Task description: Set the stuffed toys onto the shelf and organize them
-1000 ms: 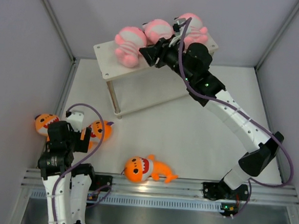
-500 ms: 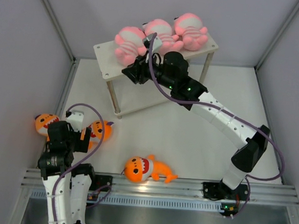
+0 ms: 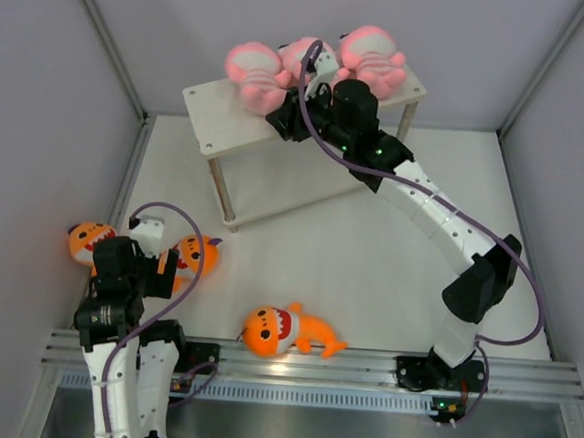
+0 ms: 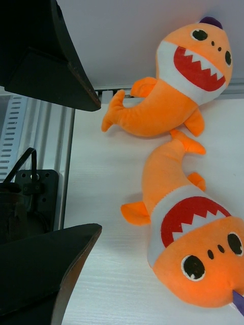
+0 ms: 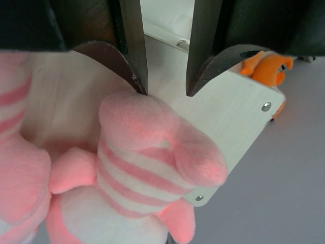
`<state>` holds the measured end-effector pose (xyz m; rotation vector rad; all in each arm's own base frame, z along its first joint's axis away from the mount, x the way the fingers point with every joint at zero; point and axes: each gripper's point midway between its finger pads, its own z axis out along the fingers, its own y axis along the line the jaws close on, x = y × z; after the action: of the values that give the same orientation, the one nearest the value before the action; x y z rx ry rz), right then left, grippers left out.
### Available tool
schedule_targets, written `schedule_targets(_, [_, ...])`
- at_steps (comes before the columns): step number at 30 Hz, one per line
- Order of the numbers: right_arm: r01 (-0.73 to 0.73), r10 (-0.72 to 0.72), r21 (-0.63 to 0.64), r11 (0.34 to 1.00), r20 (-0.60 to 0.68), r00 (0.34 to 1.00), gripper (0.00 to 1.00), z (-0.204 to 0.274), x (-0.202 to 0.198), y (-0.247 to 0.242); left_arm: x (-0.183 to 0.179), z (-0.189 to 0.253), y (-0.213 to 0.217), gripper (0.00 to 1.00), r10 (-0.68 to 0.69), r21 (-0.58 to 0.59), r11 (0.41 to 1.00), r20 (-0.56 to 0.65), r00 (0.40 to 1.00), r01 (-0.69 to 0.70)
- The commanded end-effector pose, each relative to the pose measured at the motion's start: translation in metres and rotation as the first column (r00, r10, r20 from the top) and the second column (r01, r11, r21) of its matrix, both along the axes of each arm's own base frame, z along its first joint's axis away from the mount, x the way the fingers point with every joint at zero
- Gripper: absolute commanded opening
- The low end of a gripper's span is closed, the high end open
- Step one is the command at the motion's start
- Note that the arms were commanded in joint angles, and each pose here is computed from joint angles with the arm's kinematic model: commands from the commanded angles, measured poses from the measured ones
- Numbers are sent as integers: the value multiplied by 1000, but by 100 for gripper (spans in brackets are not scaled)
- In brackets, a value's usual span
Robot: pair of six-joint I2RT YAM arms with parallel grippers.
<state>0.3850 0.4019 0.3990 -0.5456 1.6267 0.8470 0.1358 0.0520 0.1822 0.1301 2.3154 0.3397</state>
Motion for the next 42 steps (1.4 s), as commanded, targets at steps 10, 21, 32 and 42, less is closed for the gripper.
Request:
schedule_targets(10, [-66,56,79,995,123,991,37,60,-35,-23,4,3,1,99,-3,10,1000,27,1000,3])
schedule_targets(21, [-141,157,-109,984,155,975,58,68,-106,-80,4,4,2,98,-2,12,1000,33,999,2])
schedule_targets(32, [-125,69,-223,967,-243,967,62,-156,-171,-141,4,4,1,99,-9,11,1000,34,999,8])
schedule_targets(42, [-343,244,-180,922,-416,876,63,-259,-244,-150,4,5,2,99,-3,13,1000,34,999,2])
